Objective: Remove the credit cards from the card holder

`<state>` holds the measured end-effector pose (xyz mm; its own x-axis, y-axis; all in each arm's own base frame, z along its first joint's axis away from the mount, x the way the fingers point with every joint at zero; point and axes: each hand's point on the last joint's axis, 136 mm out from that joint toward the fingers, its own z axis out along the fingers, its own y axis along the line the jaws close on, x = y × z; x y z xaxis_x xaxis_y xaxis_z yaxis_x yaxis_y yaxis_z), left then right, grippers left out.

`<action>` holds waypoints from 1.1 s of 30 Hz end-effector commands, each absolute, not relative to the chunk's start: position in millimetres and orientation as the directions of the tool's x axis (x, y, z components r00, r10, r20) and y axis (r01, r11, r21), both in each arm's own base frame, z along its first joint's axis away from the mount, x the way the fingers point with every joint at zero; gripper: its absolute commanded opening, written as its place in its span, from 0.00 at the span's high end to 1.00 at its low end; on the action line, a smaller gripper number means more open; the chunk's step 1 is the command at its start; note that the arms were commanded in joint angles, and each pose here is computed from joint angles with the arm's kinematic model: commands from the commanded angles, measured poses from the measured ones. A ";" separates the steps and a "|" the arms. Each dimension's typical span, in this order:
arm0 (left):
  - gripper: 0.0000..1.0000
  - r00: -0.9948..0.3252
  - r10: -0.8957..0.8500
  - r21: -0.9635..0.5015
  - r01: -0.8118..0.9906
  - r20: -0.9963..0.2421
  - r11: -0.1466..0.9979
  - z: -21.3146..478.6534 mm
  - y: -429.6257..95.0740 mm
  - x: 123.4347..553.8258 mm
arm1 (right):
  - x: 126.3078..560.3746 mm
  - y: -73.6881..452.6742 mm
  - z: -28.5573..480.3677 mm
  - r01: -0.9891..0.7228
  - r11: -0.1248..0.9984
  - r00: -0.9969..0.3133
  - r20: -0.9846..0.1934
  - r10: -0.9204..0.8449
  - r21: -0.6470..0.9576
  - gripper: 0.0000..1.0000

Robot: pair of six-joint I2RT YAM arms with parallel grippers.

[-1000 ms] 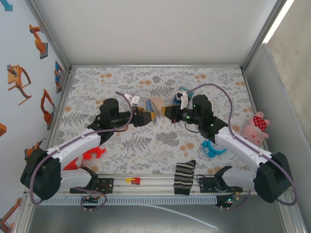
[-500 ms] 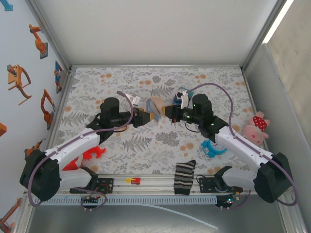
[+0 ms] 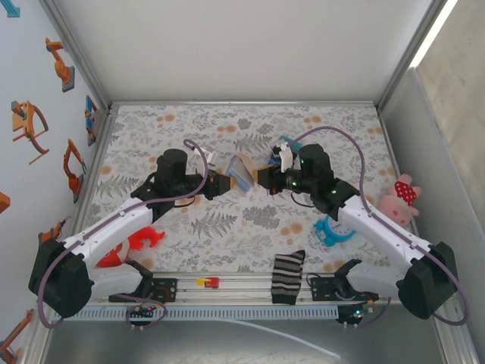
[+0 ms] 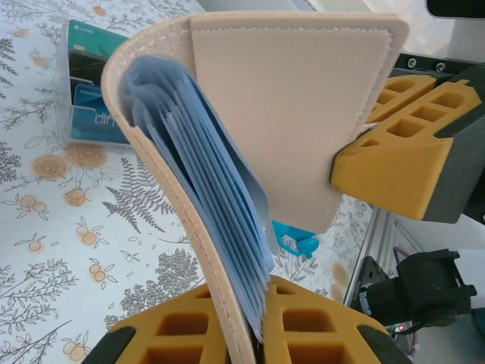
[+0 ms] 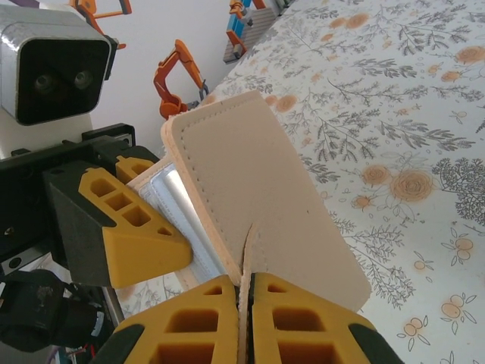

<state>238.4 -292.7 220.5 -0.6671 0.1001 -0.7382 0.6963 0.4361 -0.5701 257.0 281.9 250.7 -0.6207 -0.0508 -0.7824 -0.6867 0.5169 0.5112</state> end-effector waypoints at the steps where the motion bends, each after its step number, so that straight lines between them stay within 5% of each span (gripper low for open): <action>1: 0.93 -0.611 0.100 -0.529 0.747 -0.785 0.403 245.3 -295.6 236.0 | 246.5 288.7 267.9 -0.744 0.466 -0.577 -0.812 -0.088 0.478 1.00; 6: 1.00 -0.585 0.107 -0.506 0.767 -0.804 0.394 251.9 -292.8 231.5 | 239.1 290.1 267.6 -0.777 0.447 -0.550 -0.823 -0.139 0.444 0.81; 14: 1.00 -0.537 0.181 -0.459 0.820 -0.824 0.343 268.7 -285.5 210.1 | 232.1 289.8 258.1 -0.818 0.507 -0.458 -0.841 -0.288 0.271 0.29; 33: 1.00 -0.580 0.192 -0.526 0.807 -0.792 0.269 272.9 -289.6 205.0 | 233.3 306.8 245.0 -0.849 0.510 -0.383 -0.826 -0.413 0.139 0.25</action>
<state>209.9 -283.5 248.0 -0.6257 0.1996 -0.7541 0.7650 0.3459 -0.5432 230.0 303.8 232.9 -0.4178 -0.4106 -0.8105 -0.8412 0.5119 0.1744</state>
